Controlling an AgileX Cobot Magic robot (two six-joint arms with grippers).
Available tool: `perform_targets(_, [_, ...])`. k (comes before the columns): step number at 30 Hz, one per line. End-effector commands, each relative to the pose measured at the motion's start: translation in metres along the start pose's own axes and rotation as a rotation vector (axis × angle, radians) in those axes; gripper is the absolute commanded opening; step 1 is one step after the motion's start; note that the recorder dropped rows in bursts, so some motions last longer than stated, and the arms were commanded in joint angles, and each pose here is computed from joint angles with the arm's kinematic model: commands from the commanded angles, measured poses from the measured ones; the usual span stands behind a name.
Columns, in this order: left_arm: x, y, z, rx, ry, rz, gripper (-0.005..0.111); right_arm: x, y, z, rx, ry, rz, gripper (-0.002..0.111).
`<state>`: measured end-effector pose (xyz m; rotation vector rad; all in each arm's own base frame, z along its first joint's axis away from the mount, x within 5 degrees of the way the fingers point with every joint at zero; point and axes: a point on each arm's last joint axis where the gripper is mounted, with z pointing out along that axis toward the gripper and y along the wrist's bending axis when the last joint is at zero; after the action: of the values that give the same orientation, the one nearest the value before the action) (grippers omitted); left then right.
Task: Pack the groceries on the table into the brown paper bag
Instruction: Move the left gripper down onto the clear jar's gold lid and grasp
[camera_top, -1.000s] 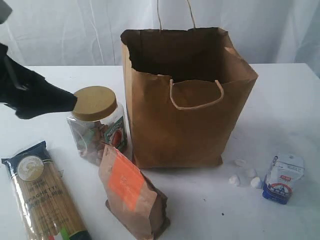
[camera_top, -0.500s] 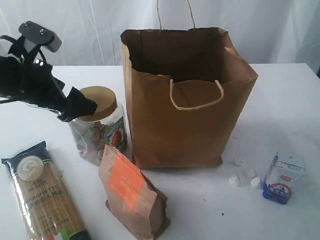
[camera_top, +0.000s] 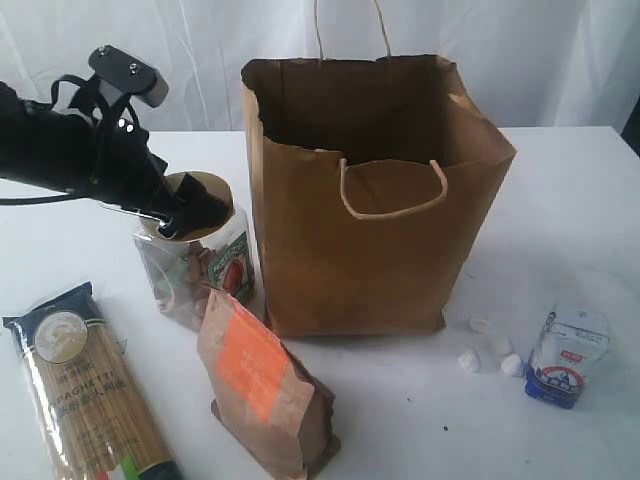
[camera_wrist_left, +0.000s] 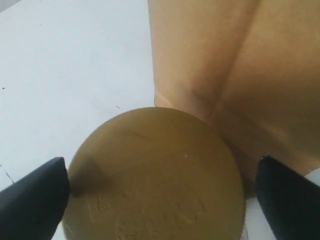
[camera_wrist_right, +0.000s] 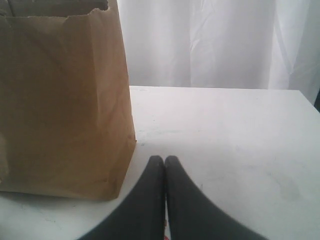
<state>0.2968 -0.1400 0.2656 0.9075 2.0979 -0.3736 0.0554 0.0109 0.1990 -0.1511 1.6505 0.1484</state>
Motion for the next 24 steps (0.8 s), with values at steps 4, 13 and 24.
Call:
perform_targets(4, [0.007,0.001,0.015,0.011,0.031,-0.001,0.105,0.001,-0.001,0.000,0.011,-0.001,-0.002,0.000])
perform_targets(13, [0.012,0.004,0.025,0.002,0.052,0.014,0.101,0.001,-0.001,0.000,0.011,-0.001,-0.002,0.000])
perform_targets(24, [0.000,-0.006,-0.002,0.046,0.015,0.000,0.000,0.001,-0.001,0.000,0.011,-0.001,-0.002,0.000])
